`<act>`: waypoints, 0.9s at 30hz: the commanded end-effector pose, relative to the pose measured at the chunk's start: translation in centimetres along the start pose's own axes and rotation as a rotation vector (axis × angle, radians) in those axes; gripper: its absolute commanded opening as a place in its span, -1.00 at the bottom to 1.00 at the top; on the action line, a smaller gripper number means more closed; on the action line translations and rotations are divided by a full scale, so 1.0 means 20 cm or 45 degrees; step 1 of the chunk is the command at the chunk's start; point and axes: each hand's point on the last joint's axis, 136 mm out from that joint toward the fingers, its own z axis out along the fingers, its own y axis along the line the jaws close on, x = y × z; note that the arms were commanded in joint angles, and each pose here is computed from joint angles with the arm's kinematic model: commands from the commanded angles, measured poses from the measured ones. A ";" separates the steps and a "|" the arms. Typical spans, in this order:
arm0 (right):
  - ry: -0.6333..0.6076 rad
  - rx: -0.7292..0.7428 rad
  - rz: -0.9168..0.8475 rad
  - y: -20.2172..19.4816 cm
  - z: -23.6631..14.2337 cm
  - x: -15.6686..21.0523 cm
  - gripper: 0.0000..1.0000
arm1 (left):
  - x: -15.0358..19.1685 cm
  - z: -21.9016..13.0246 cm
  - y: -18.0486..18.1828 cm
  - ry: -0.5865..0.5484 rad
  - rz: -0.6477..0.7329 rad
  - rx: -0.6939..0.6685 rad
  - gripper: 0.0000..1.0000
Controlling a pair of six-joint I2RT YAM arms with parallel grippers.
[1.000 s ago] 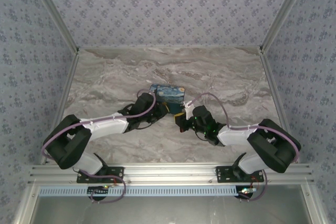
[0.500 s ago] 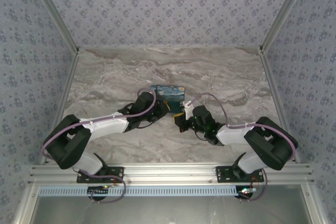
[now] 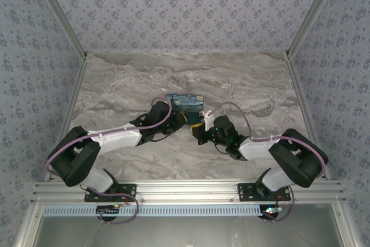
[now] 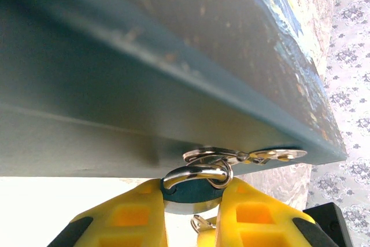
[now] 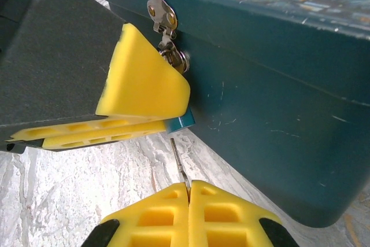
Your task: Unlock a padlock with a key
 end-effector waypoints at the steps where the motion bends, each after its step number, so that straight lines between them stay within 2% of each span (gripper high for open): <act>1: -0.024 -0.010 0.007 0.00 0.00 -0.03 -1.00 | -0.03 -0.02 -0.16 -0.021 -0.002 0.127 -0.68; 27: -0.080 0.002 0.012 -0.01 0.00 -0.08 -1.00 | -0.03 -0.02 -0.17 -0.015 -0.017 0.135 -0.67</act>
